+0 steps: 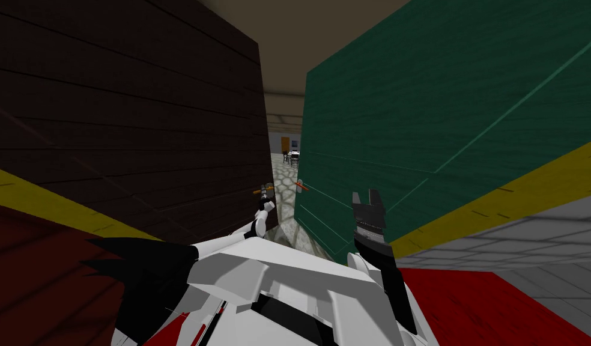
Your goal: Push the door open
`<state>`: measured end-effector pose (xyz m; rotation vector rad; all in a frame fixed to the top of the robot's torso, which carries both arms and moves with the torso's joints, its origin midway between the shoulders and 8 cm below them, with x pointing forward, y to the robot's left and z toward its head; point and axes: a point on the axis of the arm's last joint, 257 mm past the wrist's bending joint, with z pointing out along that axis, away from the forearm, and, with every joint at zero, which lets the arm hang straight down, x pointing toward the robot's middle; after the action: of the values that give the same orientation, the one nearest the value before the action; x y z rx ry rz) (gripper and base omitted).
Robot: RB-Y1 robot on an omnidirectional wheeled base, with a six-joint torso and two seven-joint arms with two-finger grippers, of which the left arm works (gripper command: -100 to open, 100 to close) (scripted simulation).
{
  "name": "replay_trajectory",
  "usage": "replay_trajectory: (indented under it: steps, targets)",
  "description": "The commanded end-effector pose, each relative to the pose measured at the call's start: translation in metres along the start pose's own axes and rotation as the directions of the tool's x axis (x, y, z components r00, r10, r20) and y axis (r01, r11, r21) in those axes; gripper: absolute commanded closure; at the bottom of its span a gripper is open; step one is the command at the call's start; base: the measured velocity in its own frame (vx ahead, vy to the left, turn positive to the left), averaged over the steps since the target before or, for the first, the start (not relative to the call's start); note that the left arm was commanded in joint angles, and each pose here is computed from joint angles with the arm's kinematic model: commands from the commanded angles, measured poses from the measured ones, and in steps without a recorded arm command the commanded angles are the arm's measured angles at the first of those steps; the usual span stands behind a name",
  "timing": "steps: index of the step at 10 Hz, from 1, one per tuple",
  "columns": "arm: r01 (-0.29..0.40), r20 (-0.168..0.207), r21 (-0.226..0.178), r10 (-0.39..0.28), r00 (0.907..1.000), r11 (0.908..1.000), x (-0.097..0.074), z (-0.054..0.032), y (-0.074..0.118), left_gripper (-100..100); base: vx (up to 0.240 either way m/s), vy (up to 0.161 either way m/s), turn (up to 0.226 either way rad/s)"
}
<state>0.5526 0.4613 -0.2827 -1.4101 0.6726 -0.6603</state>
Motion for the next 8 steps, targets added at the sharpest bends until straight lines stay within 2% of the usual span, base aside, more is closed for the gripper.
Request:
replay_trajectory:
  steps: [1, 2, 3, 8]
  targets:
    - [0.012, 0.015, -0.019, -0.012, 0.9998, 0.9997, 0.0046, -0.0103, 0.0087, -100, 0.112, 0.144, -0.121]
    - [0.008, 0.010, -0.011, -0.008, 0.9999, 0.9999, 0.0021, -0.0071, 0.0052, -100, 0.038, 0.058, -0.025]
    - [0.008, 0.010, -0.011, -0.008, 0.9999, 0.9999, 0.0021, -0.0071, 0.0052, 100, -0.010, -0.011, 0.019]
    - [0.008, 0.010, -0.011, -0.008, 0.9999, 0.9999, 0.0021, -0.0071, 0.0052, 100, -0.005, -0.009, 0.004]
